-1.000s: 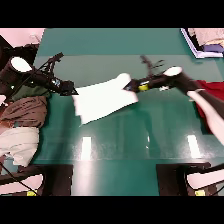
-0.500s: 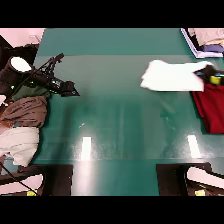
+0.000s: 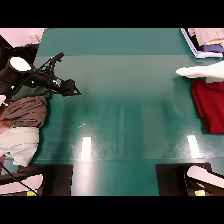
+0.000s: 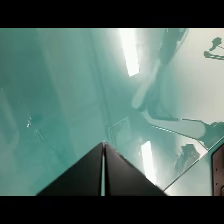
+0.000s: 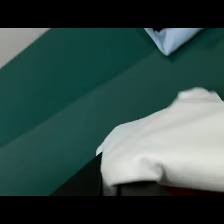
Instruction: Fold the shirts.
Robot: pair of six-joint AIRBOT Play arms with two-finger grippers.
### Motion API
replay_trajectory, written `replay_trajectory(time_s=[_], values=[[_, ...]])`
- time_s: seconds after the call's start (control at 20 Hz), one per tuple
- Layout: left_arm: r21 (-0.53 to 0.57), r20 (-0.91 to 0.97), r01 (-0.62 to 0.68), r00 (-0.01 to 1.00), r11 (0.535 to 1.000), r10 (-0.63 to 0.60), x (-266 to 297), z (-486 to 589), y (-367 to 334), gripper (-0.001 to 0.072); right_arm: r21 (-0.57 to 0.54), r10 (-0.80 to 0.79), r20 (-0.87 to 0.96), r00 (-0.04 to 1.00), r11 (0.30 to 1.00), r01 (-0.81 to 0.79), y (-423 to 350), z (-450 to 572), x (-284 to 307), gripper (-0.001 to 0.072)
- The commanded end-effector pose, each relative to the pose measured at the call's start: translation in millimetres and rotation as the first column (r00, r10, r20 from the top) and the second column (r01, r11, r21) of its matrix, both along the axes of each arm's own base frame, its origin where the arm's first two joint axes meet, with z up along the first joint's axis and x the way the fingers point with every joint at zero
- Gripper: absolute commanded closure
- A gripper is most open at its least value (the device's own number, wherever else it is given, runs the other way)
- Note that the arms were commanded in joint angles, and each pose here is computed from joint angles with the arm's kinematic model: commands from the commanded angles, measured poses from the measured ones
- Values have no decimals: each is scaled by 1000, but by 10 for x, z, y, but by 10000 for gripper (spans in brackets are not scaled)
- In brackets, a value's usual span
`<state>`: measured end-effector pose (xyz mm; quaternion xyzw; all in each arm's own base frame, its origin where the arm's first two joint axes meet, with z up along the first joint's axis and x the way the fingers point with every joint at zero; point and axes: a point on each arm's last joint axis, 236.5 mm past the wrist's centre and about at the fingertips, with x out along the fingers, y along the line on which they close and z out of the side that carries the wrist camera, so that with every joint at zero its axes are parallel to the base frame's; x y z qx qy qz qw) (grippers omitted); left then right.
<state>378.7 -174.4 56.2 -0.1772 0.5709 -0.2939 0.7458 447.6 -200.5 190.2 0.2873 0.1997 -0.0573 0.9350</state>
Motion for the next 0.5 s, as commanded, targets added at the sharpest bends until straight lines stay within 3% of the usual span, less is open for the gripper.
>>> replay_trajectory(time_s=[0.0, 0.25, 0.45], values=[[0, -2, 0, 1000, 1000, 0, -5, 1, -2, 686, -92, -53, 49, 997, 994, 57, -137, 526, -179, 700], [1, 3, 5, 1000, 1000, -5, -4, 0, -1, 685, -178, -149, -168, 974, 977, 119, -338, 323, -790, 699], [6, 12, 31, 999, 1000, -31, -27, -2, -3, 686, -117, -181, -435, 882, 983, 143, -375, -175, -1334, 695]])
